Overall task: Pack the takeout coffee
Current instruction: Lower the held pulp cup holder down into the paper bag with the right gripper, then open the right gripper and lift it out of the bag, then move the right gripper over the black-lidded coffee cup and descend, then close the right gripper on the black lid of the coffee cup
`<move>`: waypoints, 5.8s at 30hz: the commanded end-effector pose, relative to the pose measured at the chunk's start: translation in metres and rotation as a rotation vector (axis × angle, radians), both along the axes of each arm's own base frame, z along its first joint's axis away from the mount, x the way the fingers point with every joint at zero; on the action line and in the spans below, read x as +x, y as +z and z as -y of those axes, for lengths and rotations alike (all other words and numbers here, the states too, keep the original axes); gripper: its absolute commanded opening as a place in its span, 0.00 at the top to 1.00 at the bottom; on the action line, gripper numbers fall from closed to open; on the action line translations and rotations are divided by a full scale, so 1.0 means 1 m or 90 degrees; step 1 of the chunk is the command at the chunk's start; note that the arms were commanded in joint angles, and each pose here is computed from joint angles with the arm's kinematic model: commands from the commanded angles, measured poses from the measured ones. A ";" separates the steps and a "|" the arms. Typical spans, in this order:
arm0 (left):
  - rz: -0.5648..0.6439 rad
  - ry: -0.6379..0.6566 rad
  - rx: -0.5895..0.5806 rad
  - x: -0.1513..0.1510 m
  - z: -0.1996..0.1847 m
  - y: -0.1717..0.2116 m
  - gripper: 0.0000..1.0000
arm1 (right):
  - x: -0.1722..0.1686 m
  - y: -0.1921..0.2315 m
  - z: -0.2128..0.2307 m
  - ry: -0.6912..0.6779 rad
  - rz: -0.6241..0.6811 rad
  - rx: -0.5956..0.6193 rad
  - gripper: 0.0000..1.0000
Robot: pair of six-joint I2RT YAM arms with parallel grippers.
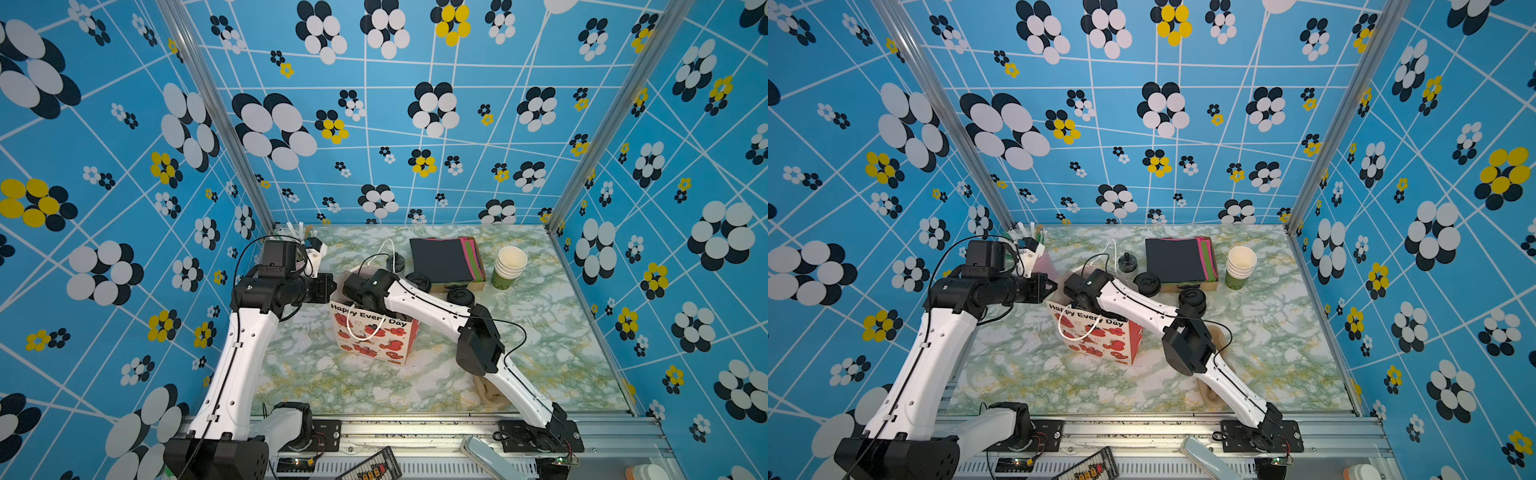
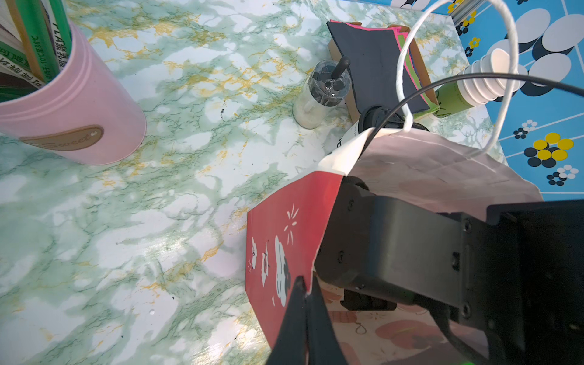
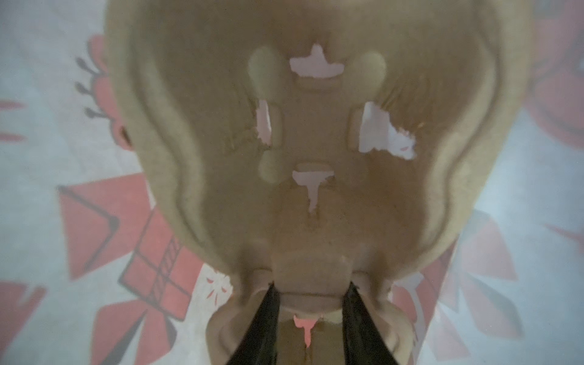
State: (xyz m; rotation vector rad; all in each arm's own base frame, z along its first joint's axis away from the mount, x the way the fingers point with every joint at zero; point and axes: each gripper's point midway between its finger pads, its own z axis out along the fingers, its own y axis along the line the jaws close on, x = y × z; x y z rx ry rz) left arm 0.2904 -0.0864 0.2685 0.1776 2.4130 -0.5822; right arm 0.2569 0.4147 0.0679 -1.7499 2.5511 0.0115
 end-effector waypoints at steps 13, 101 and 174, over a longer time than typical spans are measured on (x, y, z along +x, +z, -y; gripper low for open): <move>-0.003 -0.006 0.015 -0.010 -0.005 -0.003 0.98 | -0.010 0.041 -0.003 -0.005 0.006 0.024 0.55; 0.013 0.104 0.102 -0.051 -0.041 0.015 0.60 | 0.070 0.231 0.134 -0.351 0.299 0.358 0.01; 0.041 0.088 0.060 -0.052 -0.031 0.012 0.10 | 0.135 0.054 0.112 -0.429 0.092 0.118 0.21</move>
